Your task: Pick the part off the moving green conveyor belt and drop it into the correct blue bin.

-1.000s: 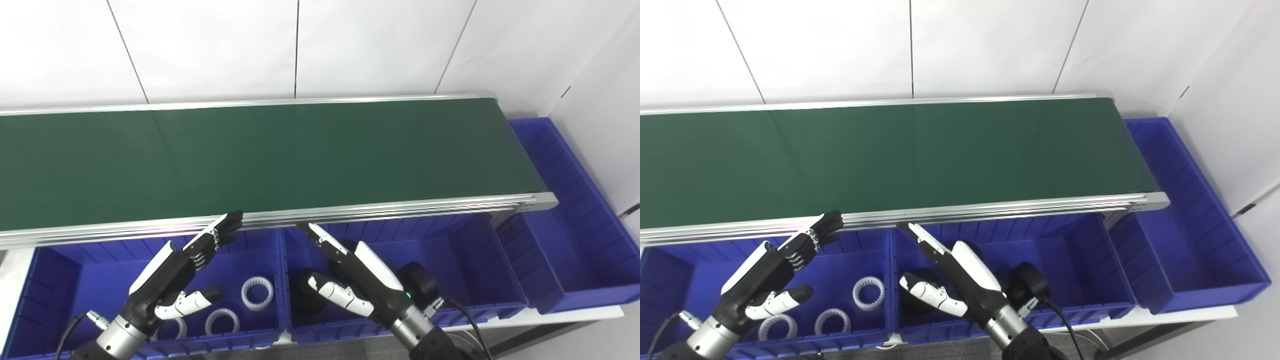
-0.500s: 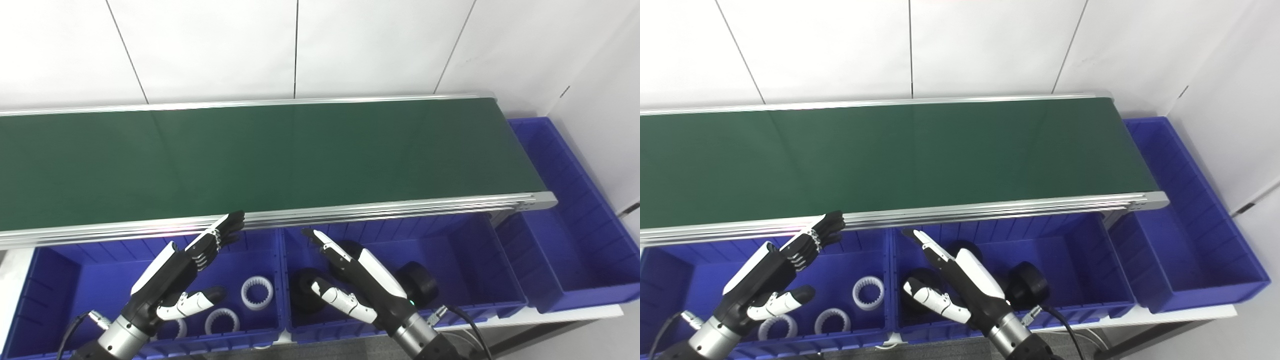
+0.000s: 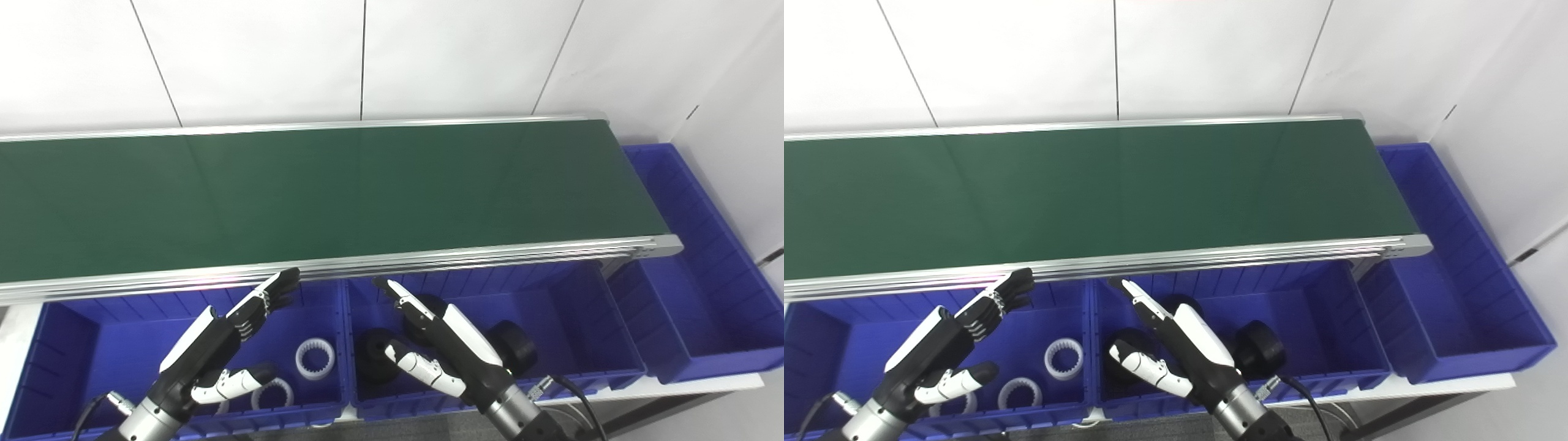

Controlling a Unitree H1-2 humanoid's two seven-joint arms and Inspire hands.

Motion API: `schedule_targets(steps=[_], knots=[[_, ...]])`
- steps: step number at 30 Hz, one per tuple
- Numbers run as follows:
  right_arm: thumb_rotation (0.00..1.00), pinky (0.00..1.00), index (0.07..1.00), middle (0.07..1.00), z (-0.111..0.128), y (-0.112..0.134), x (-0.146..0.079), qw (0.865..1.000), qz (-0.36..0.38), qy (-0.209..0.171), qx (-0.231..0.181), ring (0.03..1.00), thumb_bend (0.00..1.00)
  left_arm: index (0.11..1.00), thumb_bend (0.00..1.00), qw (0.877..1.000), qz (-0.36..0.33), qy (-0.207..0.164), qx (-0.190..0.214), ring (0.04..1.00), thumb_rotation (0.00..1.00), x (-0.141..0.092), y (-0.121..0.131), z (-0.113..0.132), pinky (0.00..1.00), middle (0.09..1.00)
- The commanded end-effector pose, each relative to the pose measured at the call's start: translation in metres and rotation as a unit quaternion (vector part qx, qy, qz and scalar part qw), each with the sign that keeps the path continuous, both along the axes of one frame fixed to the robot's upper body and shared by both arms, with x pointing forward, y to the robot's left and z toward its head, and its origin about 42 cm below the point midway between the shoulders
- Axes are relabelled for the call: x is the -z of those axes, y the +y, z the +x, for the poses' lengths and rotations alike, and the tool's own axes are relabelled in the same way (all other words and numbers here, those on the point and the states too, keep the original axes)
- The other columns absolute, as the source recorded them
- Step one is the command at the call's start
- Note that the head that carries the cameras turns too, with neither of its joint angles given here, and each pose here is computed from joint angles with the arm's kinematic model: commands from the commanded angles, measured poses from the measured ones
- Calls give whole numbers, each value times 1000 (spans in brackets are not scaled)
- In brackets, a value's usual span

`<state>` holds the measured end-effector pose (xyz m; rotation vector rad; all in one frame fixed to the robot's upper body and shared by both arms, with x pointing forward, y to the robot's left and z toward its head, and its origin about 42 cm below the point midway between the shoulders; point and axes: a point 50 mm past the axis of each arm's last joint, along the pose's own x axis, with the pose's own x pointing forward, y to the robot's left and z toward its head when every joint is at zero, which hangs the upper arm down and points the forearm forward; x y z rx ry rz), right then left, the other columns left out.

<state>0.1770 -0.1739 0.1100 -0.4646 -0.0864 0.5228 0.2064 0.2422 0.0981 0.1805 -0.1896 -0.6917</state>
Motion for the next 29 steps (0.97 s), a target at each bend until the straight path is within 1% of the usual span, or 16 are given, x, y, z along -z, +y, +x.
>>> schedule_targets(steps=[1,5,7,9,12,14,16,18,22,24,27,28,29], knots=[[1000,924,978,989,1,1,-11,999,12,-36,-8,966,419,958,424,999,-3,-32,3,967,694,-11,0,3,921,979],[1000,926,977,990,3,0,-11,999,16,-34,-9,966,423,959,422,999,-4,-32,3,970,705,-11,0,3,928,980],[1000,925,978,991,3,0,-10,999,17,-33,-9,966,426,956,416,1000,-5,-31,2,967,691,-9,-1,3,929,977],[1000,926,979,992,1,0,-6,999,18,-29,-10,967,428,956,415,999,-6,-32,4,966,674,-5,-2,3,932,975],[1000,914,981,990,-4,-2,2,1000,17,-24,-10,963,432,949,441,999,-2,-33,7,951,647,6,-5,2,918,966],[1000,909,984,993,-9,-5,6,1000,15,-24,-10,964,455,944,453,1000,4,-27,3,941,625,15,-7,1,899,960],[1000,915,984,998,-10,-7,9,999,18,-35,-12,973,453,935,456,1000,9,-25,0,937,590,19,-9,1,886,955],[1000,921,981,999,-11,-8,9,999,19,-45,-12,977,433,923,447,999,14,-29,-2,933,527,18,-12,2,880,945],[1000,930,973,993,-9,-10,6,998,25,-58,-8,976,418,917,450,999,11,-43,-13,923,463,11,-10,4,861,941],[1000,937,974,994,-7,-10,5,998,31,-61,-7,977,415,919,449,999,6,-46,-17,926,466,8,-8,5,862,945],[1000,938,977,997,-5,-8,4,998,32,-59,-5,976,437,925,448,999,6,-48,-24,934,515,7,-4,4,876,949],[1000,938,977,997,-4,-7,4,998,30,-58,-6,976,439,925,446,999,4,-47,-24,935,521,7,-3,3,877,949],[1000,933,977,995,-4,-6,4,998,30,-58,-6,974,426,932,436,999,2,-46,-25,937,549,6,-3,2,888,953]])
